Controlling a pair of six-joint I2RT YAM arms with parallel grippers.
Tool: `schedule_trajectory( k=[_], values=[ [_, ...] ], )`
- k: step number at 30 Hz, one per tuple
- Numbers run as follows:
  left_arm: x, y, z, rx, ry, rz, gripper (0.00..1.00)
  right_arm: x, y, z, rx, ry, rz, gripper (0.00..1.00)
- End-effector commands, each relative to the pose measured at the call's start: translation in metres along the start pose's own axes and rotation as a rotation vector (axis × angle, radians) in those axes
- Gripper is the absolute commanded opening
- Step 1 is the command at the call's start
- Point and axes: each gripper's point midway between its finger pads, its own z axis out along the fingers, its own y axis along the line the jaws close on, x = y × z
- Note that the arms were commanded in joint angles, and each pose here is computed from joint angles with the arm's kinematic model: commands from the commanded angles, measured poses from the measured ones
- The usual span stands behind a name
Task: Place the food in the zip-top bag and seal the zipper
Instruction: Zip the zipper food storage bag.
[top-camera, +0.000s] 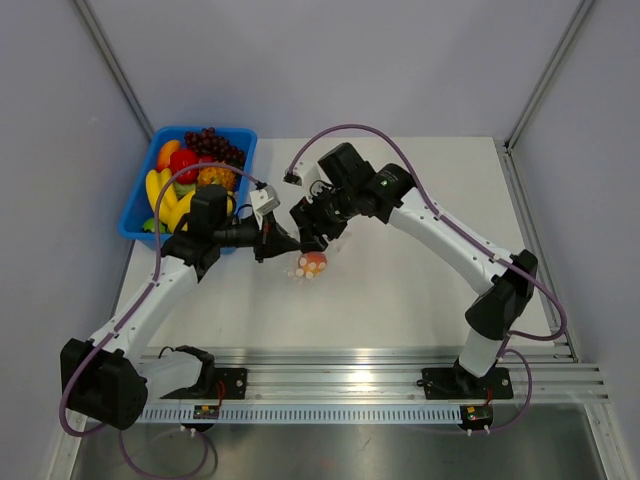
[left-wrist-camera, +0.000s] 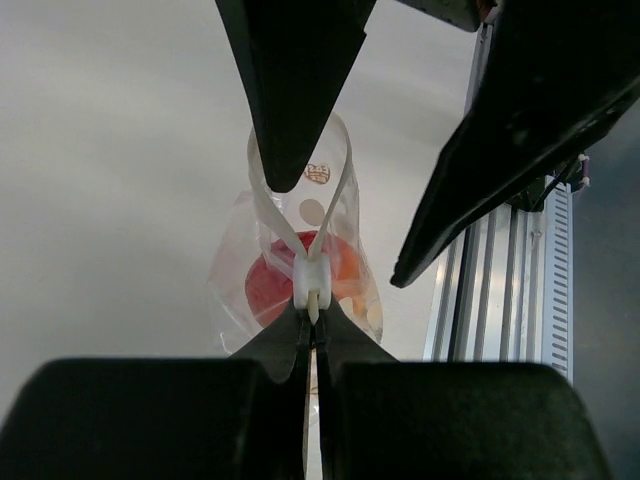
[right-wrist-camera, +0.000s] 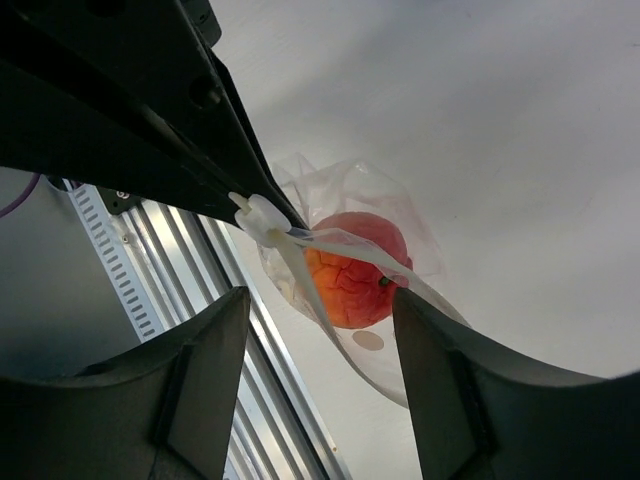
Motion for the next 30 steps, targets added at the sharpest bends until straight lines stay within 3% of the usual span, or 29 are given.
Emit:
schedule_trajectory(
  k=[1, 6, 11, 20, 30],
  values=[
    [-0.020, -0.007, -0.002, 0.036, -0.028, 0.063, 0.00, -0.031, -0.003, -0.014, 0.040, -0.099, -0.052, 0.66],
    [-0.016, -0.007, -0.002, 0.038, -0.016, 0.061, 0.00, -0.046, 0.013, -0.041, 0.016, -0.175, -0.078, 0.61],
    [-0.017, -0.009, -0.002, 0.047, -0.018, 0.061, 0.00, -0.054, 0.018, -0.061, 0.028, -0.213, -0.124, 0.62],
    [-0.025, -0.019, -0.005, 0.088, -0.036, 0.076, 0.00, -0.036, 0.020, -0.028, -0.075, -0.095, -0.144, 0.71],
    [-0.026, -0.026, -0.005, 0.133, -0.036, 0.082, 0.00, -0.033, 0.015, -0.012, -0.083, -0.081, -0.147, 0.66]
  ],
)
